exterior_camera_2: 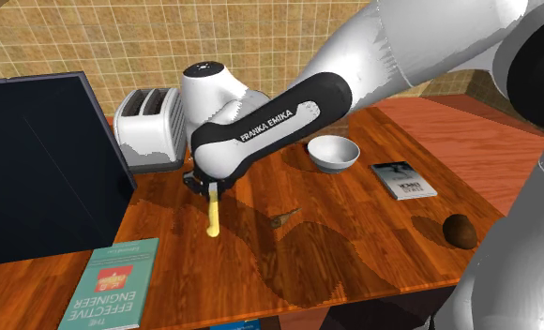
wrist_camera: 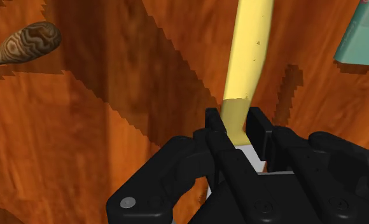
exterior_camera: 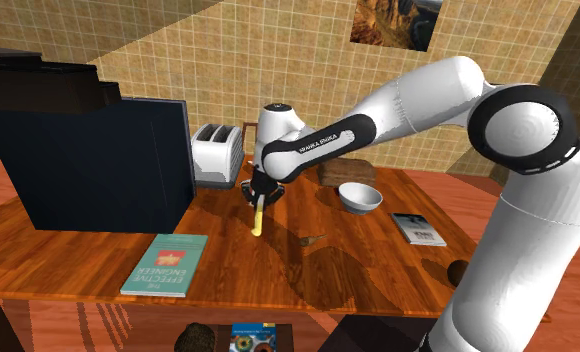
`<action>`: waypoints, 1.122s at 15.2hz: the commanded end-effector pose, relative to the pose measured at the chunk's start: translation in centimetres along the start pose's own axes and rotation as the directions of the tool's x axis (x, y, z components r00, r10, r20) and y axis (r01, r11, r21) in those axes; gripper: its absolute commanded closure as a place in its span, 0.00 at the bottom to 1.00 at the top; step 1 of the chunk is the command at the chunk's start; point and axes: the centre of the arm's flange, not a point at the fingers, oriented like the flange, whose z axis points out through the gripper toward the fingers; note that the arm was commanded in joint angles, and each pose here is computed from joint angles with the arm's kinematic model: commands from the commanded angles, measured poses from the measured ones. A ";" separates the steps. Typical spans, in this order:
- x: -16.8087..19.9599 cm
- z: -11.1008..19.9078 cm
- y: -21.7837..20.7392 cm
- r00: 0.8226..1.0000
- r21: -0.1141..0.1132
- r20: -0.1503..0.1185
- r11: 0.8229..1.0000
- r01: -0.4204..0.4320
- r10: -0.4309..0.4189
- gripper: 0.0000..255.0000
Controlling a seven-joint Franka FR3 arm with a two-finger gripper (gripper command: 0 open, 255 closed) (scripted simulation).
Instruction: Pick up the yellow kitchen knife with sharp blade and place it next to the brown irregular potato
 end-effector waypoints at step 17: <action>-2.9 -3.2 19.5 1.000 0.000 0.000 1.000 0.000 0.000 1.00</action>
